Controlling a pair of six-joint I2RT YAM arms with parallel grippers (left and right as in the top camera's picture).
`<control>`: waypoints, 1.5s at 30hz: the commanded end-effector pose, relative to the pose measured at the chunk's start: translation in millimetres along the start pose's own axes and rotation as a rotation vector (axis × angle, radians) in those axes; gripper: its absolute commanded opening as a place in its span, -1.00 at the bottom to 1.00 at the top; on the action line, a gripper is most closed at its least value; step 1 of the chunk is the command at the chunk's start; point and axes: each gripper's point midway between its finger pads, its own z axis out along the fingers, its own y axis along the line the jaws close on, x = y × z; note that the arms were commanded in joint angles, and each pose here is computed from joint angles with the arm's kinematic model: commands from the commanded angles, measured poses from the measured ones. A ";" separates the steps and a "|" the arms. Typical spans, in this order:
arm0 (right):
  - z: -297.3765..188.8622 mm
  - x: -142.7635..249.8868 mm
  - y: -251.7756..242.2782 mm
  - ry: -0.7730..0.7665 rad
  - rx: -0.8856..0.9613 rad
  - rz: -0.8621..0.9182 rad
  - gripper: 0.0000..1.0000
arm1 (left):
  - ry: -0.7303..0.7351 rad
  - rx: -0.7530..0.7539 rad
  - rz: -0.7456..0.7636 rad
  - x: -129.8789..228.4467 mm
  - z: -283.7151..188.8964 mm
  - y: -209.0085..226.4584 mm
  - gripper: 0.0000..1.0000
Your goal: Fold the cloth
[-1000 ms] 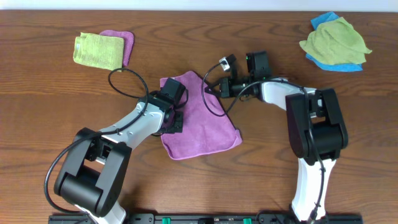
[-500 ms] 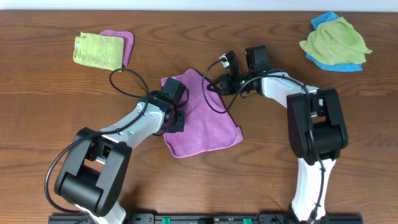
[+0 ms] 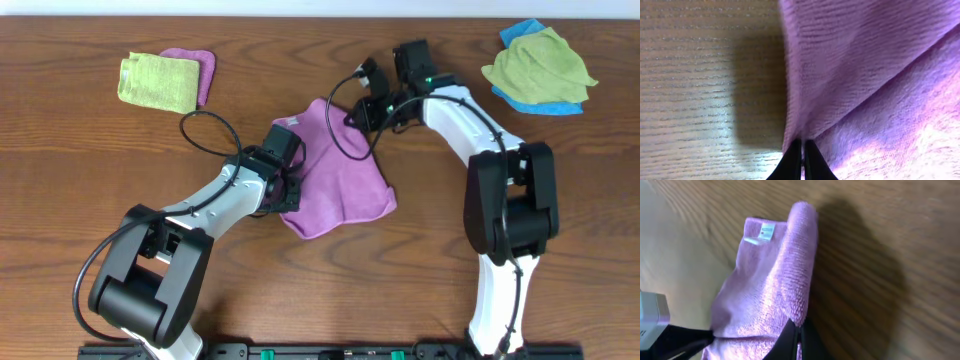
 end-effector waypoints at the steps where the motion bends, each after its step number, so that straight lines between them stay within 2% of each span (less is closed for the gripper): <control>1: -17.4 -22.9 -23.0 -0.043 0.147 -0.066 -0.97 | 0.100 -0.051 -0.026 28.9 17.9 14.5 -0.88; 7: -19.2 -21.2 -22.5 -0.030 0.152 -0.065 -0.97 | 0.100 -0.051 -0.029 28.8 17.9 14.4 -0.88; 17: -28.0 -30.4 -33.3 -0.028 0.285 -0.104 -0.97 | 0.100 -0.051 -0.026 29.6 18.0 12.3 -0.88; 18: -31.6 -33.6 -34.0 -0.030 0.307 -0.108 -0.84 | 0.100 -0.051 -0.026 29.6 18.0 12.3 -0.88; 21: -36.5 -39.1 -30.3 -0.031 0.316 -0.135 -0.70 | 0.100 -0.051 -0.029 29.5 18.0 12.2 -0.88; 23: -41.0 -44.3 -29.3 -0.039 0.327 -0.140 -0.22 | 0.100 -0.051 -0.029 29.6 18.0 12.3 -0.88; 24: -42.5 -45.9 -28.4 -0.042 0.328 -0.144 -0.17 | 0.100 -0.051 -0.029 29.6 18.0 12.3 -0.88; 26: -45.1 -48.1 -27.0 -0.043 0.330 -0.145 0.22 | 0.100 -0.051 -0.031 29.6 18.0 12.3 -0.88; 28: -46.0 -47.5 -26.5 -0.039 0.331 -0.143 0.49 | 0.100 -0.051 -0.036 29.5 18.0 12.2 -0.88; 31: -46.2 -45.4 -27.1 -0.030 0.334 -0.139 0.51 | 0.095 -0.050 -0.036 28.5 18.1 12.1 -0.88; 36: -47.5 -37.0 -31.0 0.002 0.351 -0.121 0.42 | 0.077 -0.042 -0.040 22.8 17.5 9.6 -0.88; 37: -48.2 -36.2 -32.2 0.004 0.352 -0.117 0.27 | 0.070 -0.038 -0.040 19.7 16.2 8.3 -0.88; 39: -52.1 -35.7 -35.7 0.003 0.356 -0.095 0.12 | 0.046 -0.027 -0.039 10.7 11.2 4.4 -0.88; 41: -57.3 -32.6 -39.5 0.012 0.359 -0.079 -0.21 | 0.015 -0.013 -0.037 -0.1 2.7 -0.7 -0.88; 42: -60.3 -30.5 -41.6 0.019 0.362 -0.067 -0.45 | -0.001 -0.006 -0.036 -5.5 -2.7 -3.2 -0.88; 43: -64.3 -28.6 -42.5 0.023 0.363 -0.051 -0.88 | -0.017 0.001 -0.035 -10.2 -7.9 -5.6 -0.88; 44: -68.3 -26.2 -42.9 0.028 0.365 -0.037 -0.97 | -0.039 0.011 -0.034 -15.5 -14.5 -8.1 -0.88; 45: -72.4 -24.6 -42.6 0.032 0.365 -0.030 -0.97 | -0.055 0.018 -0.033 -18.8 -19.3 -9.7 -0.88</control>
